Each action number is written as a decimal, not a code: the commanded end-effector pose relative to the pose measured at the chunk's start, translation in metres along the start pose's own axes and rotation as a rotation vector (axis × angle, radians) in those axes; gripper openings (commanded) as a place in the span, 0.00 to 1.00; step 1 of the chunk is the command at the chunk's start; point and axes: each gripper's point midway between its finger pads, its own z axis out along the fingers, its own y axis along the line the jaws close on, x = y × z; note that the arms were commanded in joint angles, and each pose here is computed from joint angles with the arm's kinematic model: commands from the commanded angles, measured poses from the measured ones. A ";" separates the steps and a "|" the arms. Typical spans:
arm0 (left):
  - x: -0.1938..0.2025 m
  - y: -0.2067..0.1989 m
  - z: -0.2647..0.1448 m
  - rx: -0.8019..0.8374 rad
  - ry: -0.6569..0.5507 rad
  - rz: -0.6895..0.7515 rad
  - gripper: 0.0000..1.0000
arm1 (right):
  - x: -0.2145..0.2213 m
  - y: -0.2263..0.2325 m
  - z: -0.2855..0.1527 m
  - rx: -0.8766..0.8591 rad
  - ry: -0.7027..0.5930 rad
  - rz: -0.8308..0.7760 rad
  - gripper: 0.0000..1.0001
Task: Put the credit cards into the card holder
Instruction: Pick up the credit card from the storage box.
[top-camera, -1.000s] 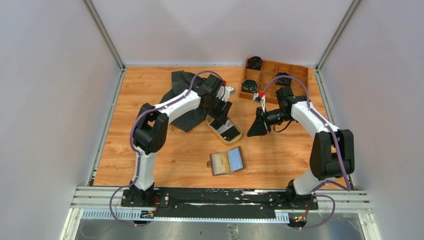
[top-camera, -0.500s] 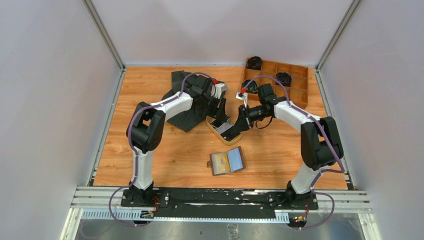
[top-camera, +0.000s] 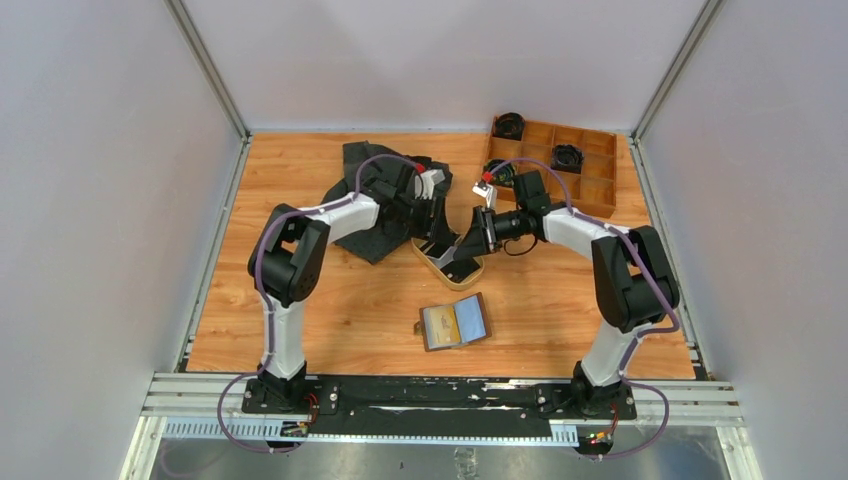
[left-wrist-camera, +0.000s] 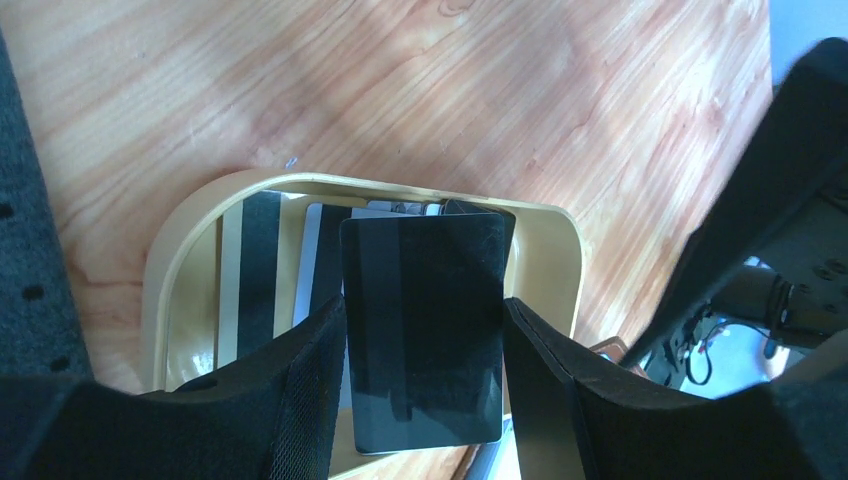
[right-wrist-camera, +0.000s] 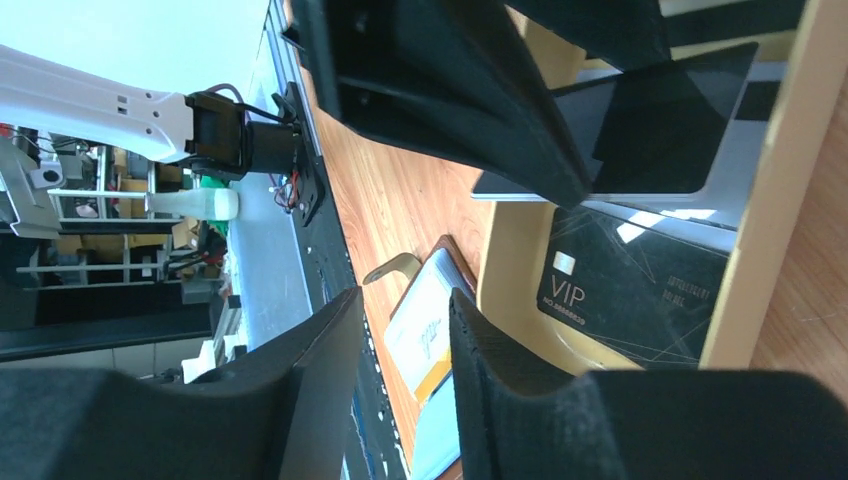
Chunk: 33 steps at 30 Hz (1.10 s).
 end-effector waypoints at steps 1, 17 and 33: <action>-0.019 -0.018 -0.013 0.055 -0.096 -0.026 0.37 | 0.007 -0.010 0.008 -0.007 -0.006 0.156 0.44; -0.030 -0.018 -0.026 0.002 -0.235 -0.134 0.31 | -0.002 -0.030 0.027 0.113 -0.075 0.347 0.57; -0.020 -0.019 -0.023 -0.033 -0.285 -0.229 0.23 | -0.015 -0.027 0.044 0.089 -0.120 0.412 0.45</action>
